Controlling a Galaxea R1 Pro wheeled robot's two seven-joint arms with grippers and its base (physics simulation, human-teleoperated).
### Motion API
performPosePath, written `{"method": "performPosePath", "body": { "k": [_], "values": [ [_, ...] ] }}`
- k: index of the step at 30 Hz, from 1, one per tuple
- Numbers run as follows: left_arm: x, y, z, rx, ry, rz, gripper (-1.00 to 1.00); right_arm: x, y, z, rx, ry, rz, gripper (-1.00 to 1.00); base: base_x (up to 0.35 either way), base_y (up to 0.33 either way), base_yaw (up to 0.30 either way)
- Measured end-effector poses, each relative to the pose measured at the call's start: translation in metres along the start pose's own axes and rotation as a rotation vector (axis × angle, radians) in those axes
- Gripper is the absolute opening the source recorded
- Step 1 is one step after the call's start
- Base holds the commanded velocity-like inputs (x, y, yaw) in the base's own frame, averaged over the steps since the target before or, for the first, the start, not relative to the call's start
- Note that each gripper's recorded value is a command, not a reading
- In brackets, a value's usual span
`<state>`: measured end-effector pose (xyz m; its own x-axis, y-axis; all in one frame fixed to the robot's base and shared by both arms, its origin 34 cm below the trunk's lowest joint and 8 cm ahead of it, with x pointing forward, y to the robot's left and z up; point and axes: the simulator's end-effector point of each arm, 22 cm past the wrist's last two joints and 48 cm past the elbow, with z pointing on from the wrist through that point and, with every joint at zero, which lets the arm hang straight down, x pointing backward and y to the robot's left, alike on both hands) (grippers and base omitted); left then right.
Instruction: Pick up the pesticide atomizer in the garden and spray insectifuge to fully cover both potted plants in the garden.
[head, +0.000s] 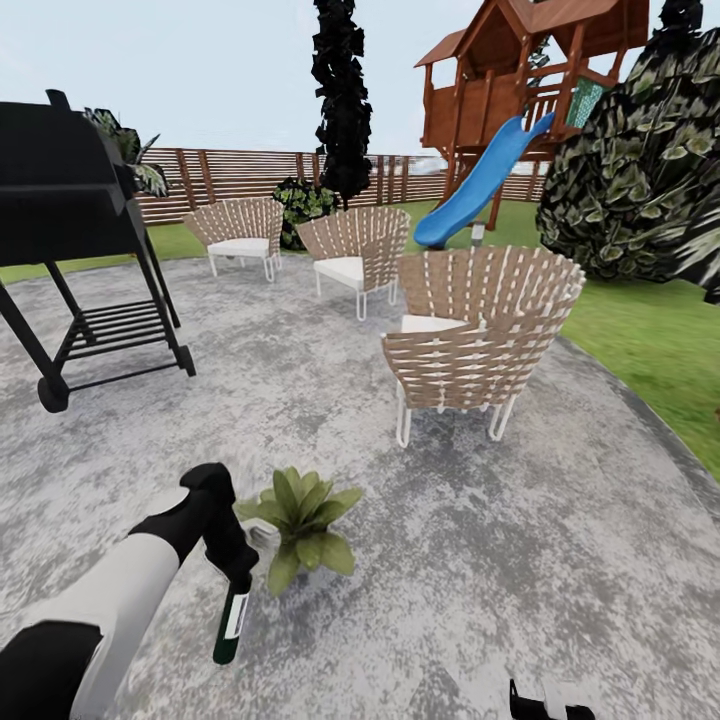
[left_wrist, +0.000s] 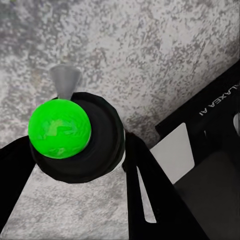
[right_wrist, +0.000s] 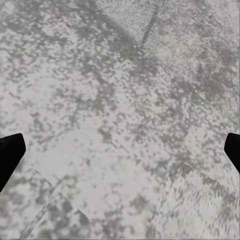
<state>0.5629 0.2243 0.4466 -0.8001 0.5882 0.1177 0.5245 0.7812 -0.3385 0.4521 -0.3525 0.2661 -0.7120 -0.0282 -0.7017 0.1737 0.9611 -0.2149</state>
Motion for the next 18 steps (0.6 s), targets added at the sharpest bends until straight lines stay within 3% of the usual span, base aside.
{"method": "performPosePath", "body": {
  "k": [7,14,18],
  "values": [
    [-0.013,-0.008,-0.005,0.000,-0.020,0.014,-1.00,0.000,0.000,0.000,0.000,0.001,0.000,1.00,0.050,0.007,0.000],
    [-0.045,-0.004,-0.044,-0.062,-0.112,0.047,-1.00,0.000,0.000,0.000,0.000,0.000,0.000,1.00,0.000,0.000,0.000],
    [-0.043,0.000,-0.046,-0.069,-0.113,0.045,-1.00,0.000,0.000,0.000,0.000,0.001,0.000,1.00,0.000,0.000,0.000]
  ]
}}
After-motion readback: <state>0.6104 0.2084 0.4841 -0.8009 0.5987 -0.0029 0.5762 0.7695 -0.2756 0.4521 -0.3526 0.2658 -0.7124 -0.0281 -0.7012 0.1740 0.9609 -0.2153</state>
